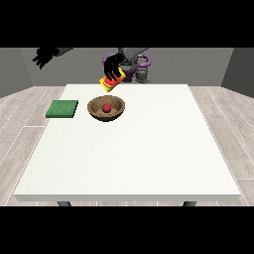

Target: Pick the cup and pour the ball into the bowl, then pick the bowl and place it on the pad

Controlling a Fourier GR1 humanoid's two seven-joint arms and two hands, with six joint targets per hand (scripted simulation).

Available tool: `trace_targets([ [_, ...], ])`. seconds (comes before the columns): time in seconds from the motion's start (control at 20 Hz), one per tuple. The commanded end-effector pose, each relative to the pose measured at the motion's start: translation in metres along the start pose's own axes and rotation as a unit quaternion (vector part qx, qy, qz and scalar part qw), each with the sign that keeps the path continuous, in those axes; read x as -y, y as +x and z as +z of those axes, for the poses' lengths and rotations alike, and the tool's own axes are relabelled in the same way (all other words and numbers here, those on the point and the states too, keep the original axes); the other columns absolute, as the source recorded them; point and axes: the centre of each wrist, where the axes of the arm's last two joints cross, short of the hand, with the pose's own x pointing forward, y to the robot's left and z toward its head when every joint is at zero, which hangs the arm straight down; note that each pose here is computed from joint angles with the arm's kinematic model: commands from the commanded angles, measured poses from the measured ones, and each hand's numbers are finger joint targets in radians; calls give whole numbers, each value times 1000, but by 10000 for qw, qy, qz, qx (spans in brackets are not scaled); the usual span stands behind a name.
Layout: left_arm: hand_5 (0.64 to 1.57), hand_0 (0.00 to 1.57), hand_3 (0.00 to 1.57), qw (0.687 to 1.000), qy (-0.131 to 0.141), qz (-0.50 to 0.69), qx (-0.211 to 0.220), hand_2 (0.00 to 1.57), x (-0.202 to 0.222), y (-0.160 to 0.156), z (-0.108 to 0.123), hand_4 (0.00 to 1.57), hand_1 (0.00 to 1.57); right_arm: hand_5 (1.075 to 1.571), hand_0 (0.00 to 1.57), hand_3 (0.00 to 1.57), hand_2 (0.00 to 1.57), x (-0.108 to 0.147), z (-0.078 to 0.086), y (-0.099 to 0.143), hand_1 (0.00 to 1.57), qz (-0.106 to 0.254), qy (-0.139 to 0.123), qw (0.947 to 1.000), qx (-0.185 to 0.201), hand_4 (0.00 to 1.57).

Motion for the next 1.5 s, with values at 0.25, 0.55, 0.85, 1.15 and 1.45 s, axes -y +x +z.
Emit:
trace_targets([
  [0.25,1556,748,1544,9870,493,1520,-195,1571,-19,-34,-4,1105,748,1546,0,143,0,15,8,-1,0,82,-761,9967,-264,726],
  [0.55,1545,635,669,8762,790,4657,-955,936,-36,-108,-16,1285,635,1559,0,132,0,5,8,-10,0,32,-1081,9941,-91,777],
  [0.85,1571,0,0,6907,1011,7089,-1013,0,-62,-177,-21,1092,0,1555,0,0,0,0,6,-14,0,-1,-1264,9918,-163,783],
  [1.15,1566,0,0,6039,979,7910,-53,0,-52,-265,-9,1057,0,1566,0,0,0,-31,11,-53,0,-279,-1588,9868,-121,719],
  [1.45,1555,0,0,5946,1284,7930,335,0,-62,-336,7,1046,0,1567,0,0,0,-37,-8,-56,0,-580,-1653,9838,377,741],
])
